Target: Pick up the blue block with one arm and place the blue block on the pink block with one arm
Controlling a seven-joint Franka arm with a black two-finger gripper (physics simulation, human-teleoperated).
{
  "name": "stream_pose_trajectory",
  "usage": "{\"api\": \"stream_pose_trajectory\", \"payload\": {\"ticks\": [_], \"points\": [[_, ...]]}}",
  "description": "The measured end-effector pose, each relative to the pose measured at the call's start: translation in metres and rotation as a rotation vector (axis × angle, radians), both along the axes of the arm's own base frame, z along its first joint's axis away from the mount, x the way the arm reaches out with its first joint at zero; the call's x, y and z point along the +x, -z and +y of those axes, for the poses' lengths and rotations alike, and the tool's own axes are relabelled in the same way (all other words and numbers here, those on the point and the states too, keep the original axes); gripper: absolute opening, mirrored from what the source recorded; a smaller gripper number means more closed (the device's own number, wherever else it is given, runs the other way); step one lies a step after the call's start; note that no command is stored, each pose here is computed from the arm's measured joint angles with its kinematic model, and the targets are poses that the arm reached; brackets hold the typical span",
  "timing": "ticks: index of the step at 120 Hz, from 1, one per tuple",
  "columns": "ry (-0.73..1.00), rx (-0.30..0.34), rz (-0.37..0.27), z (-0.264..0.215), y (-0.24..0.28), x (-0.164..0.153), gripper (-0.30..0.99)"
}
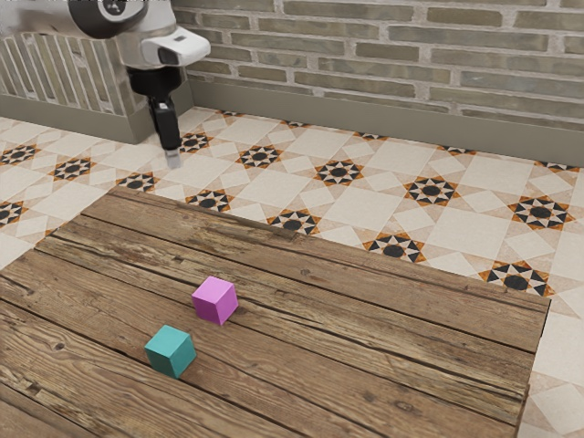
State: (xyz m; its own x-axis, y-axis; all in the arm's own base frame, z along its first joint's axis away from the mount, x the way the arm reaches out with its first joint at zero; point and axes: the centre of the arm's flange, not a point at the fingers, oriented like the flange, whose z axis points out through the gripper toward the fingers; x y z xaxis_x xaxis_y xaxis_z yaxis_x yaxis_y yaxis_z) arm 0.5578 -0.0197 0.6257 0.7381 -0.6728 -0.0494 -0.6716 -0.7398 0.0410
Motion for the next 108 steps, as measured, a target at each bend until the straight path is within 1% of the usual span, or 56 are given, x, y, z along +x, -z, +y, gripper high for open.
{"api": "stream_pose_trajectory", "payload": {"ticks": [13,17,25,29,34,41,47,52,62,70,83,92,100,108], "points": [[0.014,-0.007,-0.012,0.013,0.001,0.004,0.69],[0.011,-0.007,-0.017,0.020,-0.001,0.001,0.69],[-0.002,-0.006,-0.002,0.034,0.000,-0.025,0.69],[-0.009,-0.010,0.022,0.038,0.008,-0.048,0.69],[0.023,-0.008,0.053,0.022,0.020,-0.072,0.69],[0.094,-0.007,0.098,-0.001,0.040,-0.090,0.69],[0.150,-0.004,0.141,-0.013,0.064,-0.107,0.69],[0.188,0.000,0.168,-0.018,0.092,-0.129,0.69],[0.256,-0.008,0.196,-0.022,0.149,-0.153,0.69],[0.320,-0.016,0.176,-0.028,0.183,-0.160,0.69],[0.438,-0.009,0.084,-0.037,0.191,-0.152,0.69],[0.496,-0.012,0.056,-0.038,0.203,-0.146,0.69],[0.536,-0.016,0.045,-0.035,0.226,-0.152,0.69],[0.572,-0.014,0.015,-0.033,0.243,-0.155,0.69]]}}
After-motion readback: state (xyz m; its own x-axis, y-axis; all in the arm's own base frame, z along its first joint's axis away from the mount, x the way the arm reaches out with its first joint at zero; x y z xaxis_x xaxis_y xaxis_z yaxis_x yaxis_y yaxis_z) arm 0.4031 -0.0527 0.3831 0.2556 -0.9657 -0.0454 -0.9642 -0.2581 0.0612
